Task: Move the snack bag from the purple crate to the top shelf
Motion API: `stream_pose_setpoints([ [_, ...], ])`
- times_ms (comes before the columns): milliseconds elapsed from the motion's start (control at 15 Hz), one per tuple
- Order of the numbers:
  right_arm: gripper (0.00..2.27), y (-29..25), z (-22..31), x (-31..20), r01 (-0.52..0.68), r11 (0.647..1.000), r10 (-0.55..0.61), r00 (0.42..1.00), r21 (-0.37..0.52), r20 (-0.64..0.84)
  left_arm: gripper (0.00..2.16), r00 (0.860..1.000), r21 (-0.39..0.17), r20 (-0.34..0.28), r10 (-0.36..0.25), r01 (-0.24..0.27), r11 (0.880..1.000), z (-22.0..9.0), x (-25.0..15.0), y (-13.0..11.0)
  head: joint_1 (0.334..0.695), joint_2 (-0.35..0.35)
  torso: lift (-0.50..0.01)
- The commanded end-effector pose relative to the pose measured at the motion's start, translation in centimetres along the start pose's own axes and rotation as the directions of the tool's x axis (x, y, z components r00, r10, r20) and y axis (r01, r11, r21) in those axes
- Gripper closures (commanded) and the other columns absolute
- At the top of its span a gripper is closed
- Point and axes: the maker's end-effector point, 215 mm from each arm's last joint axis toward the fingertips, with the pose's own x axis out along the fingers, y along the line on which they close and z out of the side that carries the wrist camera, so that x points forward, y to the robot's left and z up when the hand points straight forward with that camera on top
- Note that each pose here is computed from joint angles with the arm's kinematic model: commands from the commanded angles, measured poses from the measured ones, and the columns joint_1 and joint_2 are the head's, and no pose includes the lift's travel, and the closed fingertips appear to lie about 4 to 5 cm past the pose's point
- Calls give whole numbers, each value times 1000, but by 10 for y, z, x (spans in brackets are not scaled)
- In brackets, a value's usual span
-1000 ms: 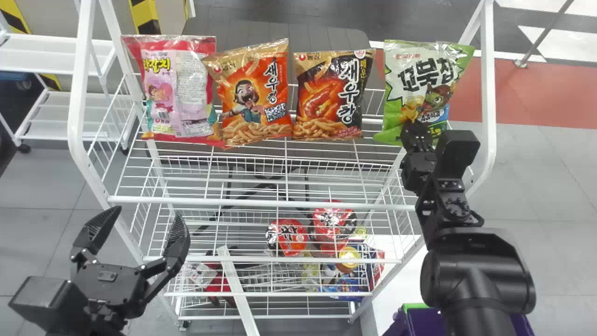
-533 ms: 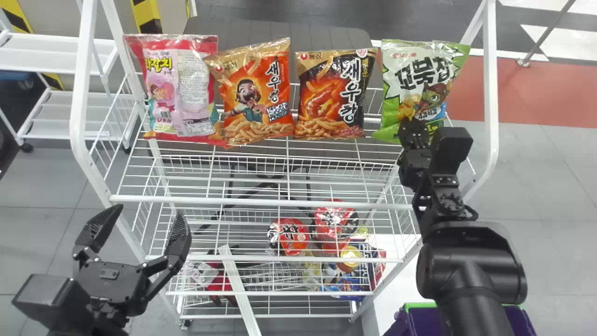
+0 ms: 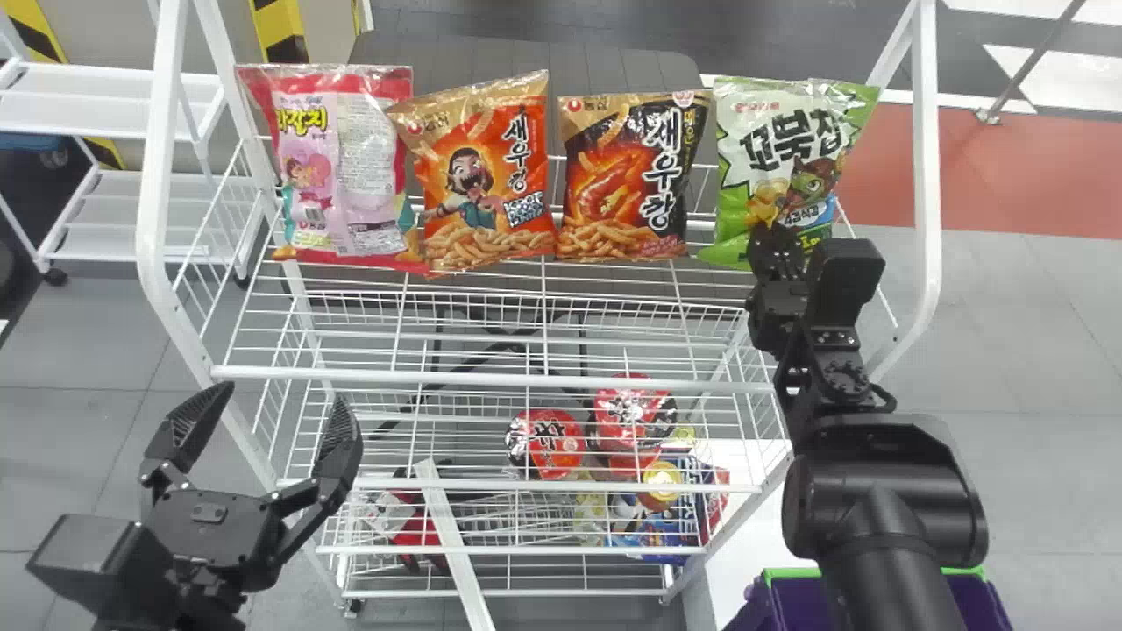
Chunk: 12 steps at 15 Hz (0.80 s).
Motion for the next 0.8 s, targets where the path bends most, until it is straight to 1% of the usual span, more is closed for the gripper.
stream_pose_setpoints([
  [0, 1733, 1, -3, 2, -1, 1000, 1, 1000, 0, -8, 60, 1000, -1, 0, -1, 1, 1000, 0, 0, -1, 695, -121, 0],
  [333, 1733, 5, -17, 6, -8, 1000, 8, 1000, -3, -26, 60, 1000, 0, 3, -2, 2, 1000, 0, -1, -1, 695, -121, 0],
  [533, 1733, 7, -8, 9, -10, 1000, 10, 1000, 7, 13, 60, 1000, -1, 1, -1, 1, 1000, -1, -1, -1, 695, -119, 0],
  [733, 1700, 12, -10, 11, -17, 1000, 17, 1000, -3, 10, 60, 1000, -1, 12, 3, -3, 1000, 1, -1, 1, 695, -115, 0],
])
